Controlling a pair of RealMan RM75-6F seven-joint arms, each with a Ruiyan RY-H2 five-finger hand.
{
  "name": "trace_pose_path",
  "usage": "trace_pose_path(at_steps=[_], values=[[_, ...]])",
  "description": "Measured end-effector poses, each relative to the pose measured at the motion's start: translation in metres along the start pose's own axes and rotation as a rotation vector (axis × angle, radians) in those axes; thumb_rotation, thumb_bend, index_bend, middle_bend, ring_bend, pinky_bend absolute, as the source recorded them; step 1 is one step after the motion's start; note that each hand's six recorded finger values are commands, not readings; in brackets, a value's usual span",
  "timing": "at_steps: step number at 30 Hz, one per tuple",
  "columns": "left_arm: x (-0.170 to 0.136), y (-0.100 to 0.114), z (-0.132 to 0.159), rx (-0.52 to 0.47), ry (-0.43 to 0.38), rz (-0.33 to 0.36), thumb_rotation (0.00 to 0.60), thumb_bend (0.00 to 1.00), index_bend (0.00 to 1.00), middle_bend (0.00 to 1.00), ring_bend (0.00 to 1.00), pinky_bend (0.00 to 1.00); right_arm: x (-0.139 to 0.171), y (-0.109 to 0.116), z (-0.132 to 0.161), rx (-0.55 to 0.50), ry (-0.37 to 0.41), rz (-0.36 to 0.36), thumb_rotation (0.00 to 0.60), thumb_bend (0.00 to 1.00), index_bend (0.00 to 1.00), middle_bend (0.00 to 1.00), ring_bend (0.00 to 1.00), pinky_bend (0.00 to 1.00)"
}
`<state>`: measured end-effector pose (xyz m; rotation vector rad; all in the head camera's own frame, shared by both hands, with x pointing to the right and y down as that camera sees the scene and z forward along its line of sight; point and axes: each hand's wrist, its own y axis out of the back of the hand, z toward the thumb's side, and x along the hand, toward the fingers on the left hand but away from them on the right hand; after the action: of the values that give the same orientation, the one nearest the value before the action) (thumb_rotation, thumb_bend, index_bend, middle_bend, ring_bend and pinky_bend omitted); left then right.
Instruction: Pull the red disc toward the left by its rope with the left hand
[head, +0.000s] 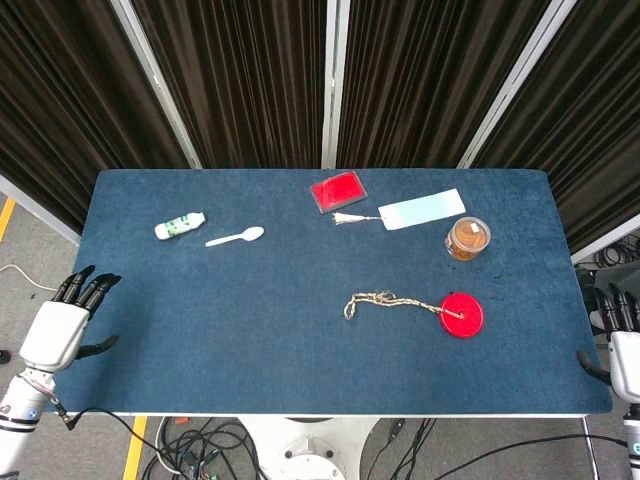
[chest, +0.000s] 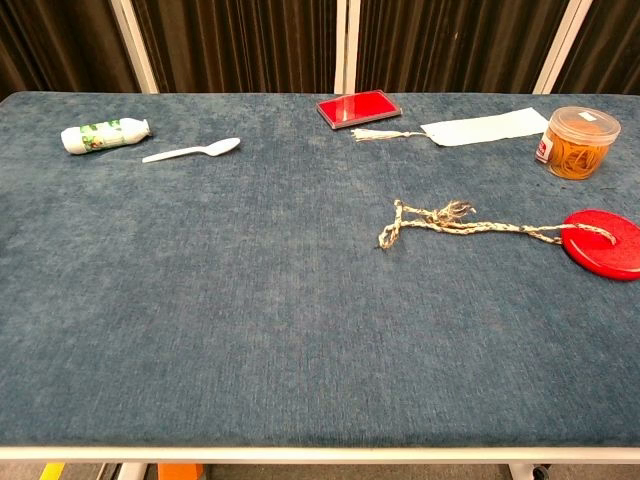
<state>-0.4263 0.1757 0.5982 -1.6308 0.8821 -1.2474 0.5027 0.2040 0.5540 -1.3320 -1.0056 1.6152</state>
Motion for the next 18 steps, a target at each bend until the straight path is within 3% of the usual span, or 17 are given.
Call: trace_pose_path(at_steps=[6,10,14,18], values=[[0.000,-0.001,-0.007,0.037,0.051,0.011,0.600,0.12,0.12,0.13,0.04,0.14,-0.002,-0.003,0.004,0.000,0.008,0.013,0.600,0.13,0.00,0.00,0.00,0.00],[0.001,-0.001,-0.002,0.025,0.043,0.003,0.600,0.12,0.12,0.13,0.04,0.14,-0.004,-0.003,0.006,-0.007,0.011,0.011,0.600,0.13,0.00,0.00,0.00,0.00],[0.007,-0.002,0.015,0.013,-0.028,-0.012,0.600,0.12,0.12,0.13,0.04,0.14,-0.007,0.001,0.005,-0.009,0.005,0.001,0.600,0.13,0.00,0.00,0.00,0.00],[0.021,-0.009,0.054,0.006,-0.190,-0.060,0.600,0.12,0.12,0.13,0.04,0.15,-0.010,0.006,0.002,-0.011,0.003,-0.003,0.600,0.13,0.00,0.00,0.00,0.00]])
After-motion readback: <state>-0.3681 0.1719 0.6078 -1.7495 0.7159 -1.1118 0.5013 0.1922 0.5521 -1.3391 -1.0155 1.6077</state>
